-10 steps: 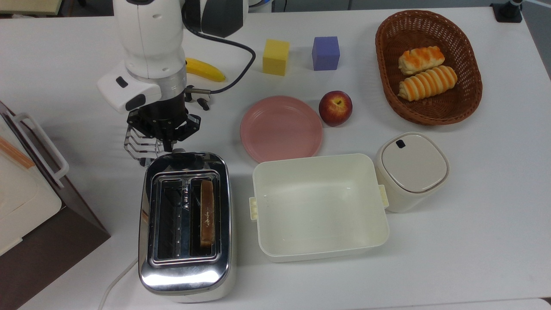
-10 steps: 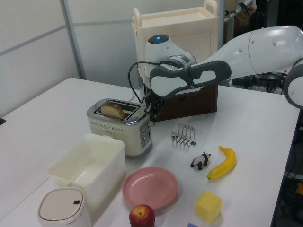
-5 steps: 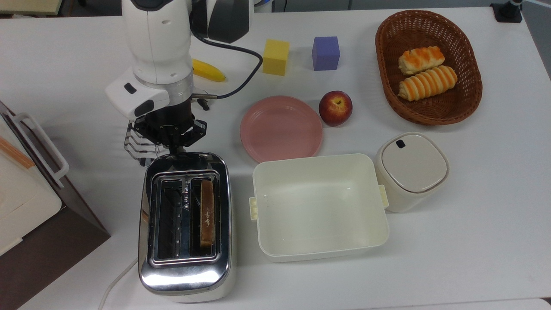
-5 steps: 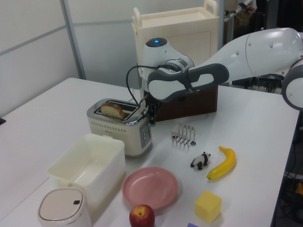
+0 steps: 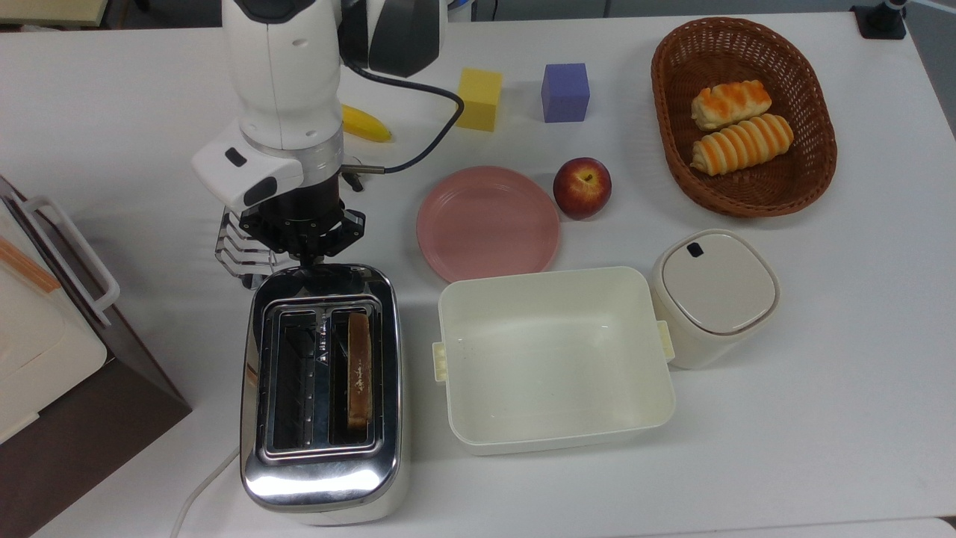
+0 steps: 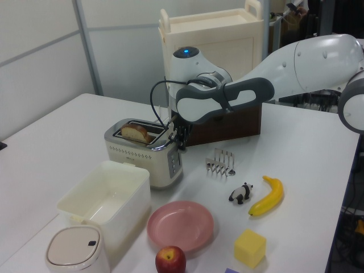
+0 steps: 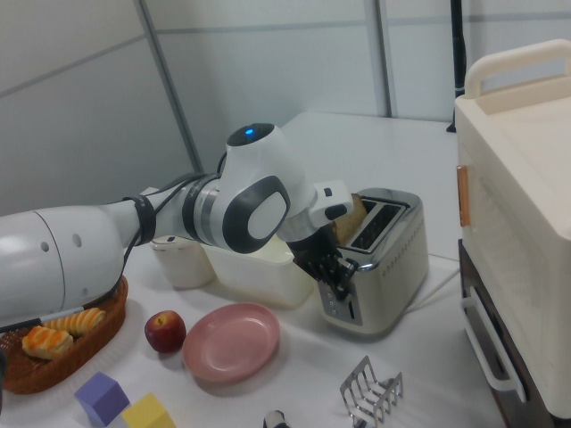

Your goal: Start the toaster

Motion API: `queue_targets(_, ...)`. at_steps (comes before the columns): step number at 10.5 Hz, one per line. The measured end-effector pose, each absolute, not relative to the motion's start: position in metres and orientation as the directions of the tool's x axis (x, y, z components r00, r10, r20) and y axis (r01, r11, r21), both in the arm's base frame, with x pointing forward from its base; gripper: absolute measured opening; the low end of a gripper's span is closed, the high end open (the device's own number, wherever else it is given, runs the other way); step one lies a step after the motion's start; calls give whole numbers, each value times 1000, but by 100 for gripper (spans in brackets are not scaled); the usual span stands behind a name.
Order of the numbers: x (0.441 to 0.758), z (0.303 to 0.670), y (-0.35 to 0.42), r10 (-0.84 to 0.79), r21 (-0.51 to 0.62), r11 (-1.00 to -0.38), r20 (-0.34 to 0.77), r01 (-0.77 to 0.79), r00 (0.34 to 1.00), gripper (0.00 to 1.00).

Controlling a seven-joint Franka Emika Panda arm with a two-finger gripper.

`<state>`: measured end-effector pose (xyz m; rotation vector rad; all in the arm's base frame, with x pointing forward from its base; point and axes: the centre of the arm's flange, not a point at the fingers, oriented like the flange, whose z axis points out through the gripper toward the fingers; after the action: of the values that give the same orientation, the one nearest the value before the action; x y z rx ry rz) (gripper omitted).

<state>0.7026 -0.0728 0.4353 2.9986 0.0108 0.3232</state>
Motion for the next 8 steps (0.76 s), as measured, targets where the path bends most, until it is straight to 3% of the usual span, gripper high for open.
queue_targets(8,710,383,-74,37,135,-991,165,15,986,1)
